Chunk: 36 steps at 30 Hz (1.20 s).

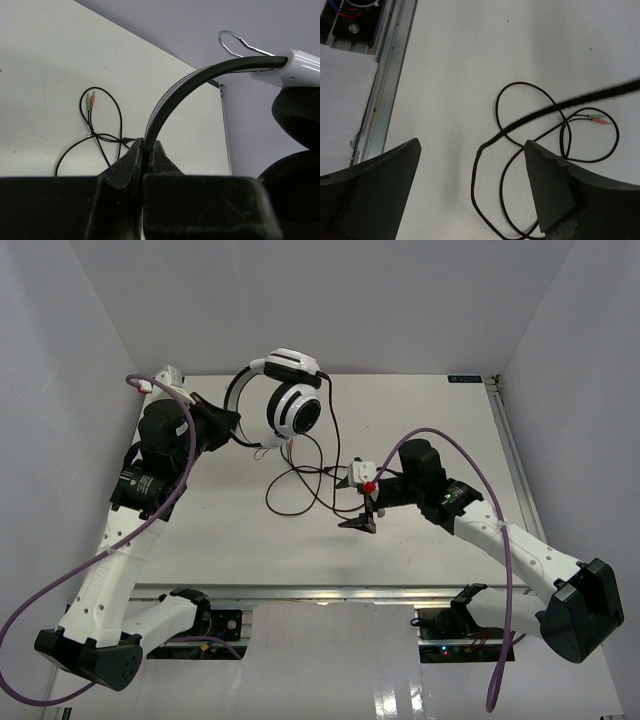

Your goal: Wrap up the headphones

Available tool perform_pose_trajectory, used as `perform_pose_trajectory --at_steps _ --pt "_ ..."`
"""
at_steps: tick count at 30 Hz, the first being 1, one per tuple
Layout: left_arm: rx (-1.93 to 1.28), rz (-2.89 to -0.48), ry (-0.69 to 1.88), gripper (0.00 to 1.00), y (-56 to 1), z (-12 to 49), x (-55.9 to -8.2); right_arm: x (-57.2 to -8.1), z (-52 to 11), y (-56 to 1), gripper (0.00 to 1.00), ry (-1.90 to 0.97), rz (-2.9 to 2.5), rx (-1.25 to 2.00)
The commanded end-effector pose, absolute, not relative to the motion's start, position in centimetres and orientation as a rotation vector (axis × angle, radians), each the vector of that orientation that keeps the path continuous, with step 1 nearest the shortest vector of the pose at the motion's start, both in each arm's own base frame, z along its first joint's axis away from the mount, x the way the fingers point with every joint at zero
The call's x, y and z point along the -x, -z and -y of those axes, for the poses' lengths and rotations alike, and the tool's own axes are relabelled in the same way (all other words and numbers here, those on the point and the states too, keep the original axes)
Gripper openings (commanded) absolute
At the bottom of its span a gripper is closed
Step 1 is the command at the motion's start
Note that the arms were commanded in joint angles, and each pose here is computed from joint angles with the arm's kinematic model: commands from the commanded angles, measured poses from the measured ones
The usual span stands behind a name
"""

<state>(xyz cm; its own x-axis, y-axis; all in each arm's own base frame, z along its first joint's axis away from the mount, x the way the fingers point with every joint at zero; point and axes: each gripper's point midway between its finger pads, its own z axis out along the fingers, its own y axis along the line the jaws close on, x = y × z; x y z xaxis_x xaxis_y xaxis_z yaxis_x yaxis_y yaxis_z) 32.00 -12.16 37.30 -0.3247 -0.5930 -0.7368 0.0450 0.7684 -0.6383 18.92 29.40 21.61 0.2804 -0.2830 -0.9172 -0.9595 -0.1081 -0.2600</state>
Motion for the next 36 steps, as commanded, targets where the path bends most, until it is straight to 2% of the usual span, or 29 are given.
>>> perform_pose_trajectory --at_steps 1,6,10,12,14,15,16,19,20,21,22,29,36 --pt "0.416 -1.66 0.824 0.0 -41.6 13.0 -31.3 -21.1 -30.9 -20.8 0.9 -0.945 -1.322 1.388" --pt "0.4 -1.658 0.905 0.0 -42.4 14.0 -30.8 -18.7 -32.6 -20.2 0.9 -1.154 -1.218 1.437" --pt "0.4 -1.647 0.929 0.0 -42.8 14.2 -30.5 -18.7 -33.7 -21.1 0.9 -1.237 -1.172 1.419" --pt "0.407 -1.639 0.926 0.0 -42.9 14.0 -30.5 -18.4 -33.9 -21.4 0.92 -1.264 -1.158 1.419" --pt "0.422 -1.621 0.924 0.0 -43.3 13.7 -30.3 -18.1 -33.9 -21.2 0.98 -1.277 -1.157 1.418" --pt "0.431 -1.616 0.925 0.0 -43.3 13.6 -30.4 -18.0 -33.9 -21.1 0.97 -1.276 -1.154 1.419" --pt "0.44 -1.605 0.926 0.0 -43.6 13.5 -30.3 -18.0 -33.8 -20.9 0.81 -1.27 -1.16 1.415" --pt "0.514 -1.562 0.879 0.0 -44.0 12.1 -30.7 -17.9 -33.3 -20.8 0.22 -1.238 -1.182 1.397" --pt "0.533 -1.553 0.858 0.0 -44.0 11.7 -30.9 -17.8 -33.2 -20.5 0.22 -1.238 -1.191 1.401" --pt "0.573 -1.527 0.851 0.0 -44.1 11.1 -31.0 -17.8 -32.9 -20.8 0.11 -1.21 -1.187 1.393" --pt "0.601 -1.515 0.839 0.0 -43.9 10.7 -31.2 -17.9 -32.7 -20.7 0.08 -1.192 -1.197 1.392" --pt "0.624 -1.504 0.753 0.0 -43.2 10.0 -33.4 -19.6 -31.1 -22.1 0.08 -0.969 -1.26 1.41" --pt "0.403 -1.645 0.451 0.0 -39.2 9.5 -36.8 -23.3 -26.3 -25.4 0.08 -0.463 -1.286 1.485"
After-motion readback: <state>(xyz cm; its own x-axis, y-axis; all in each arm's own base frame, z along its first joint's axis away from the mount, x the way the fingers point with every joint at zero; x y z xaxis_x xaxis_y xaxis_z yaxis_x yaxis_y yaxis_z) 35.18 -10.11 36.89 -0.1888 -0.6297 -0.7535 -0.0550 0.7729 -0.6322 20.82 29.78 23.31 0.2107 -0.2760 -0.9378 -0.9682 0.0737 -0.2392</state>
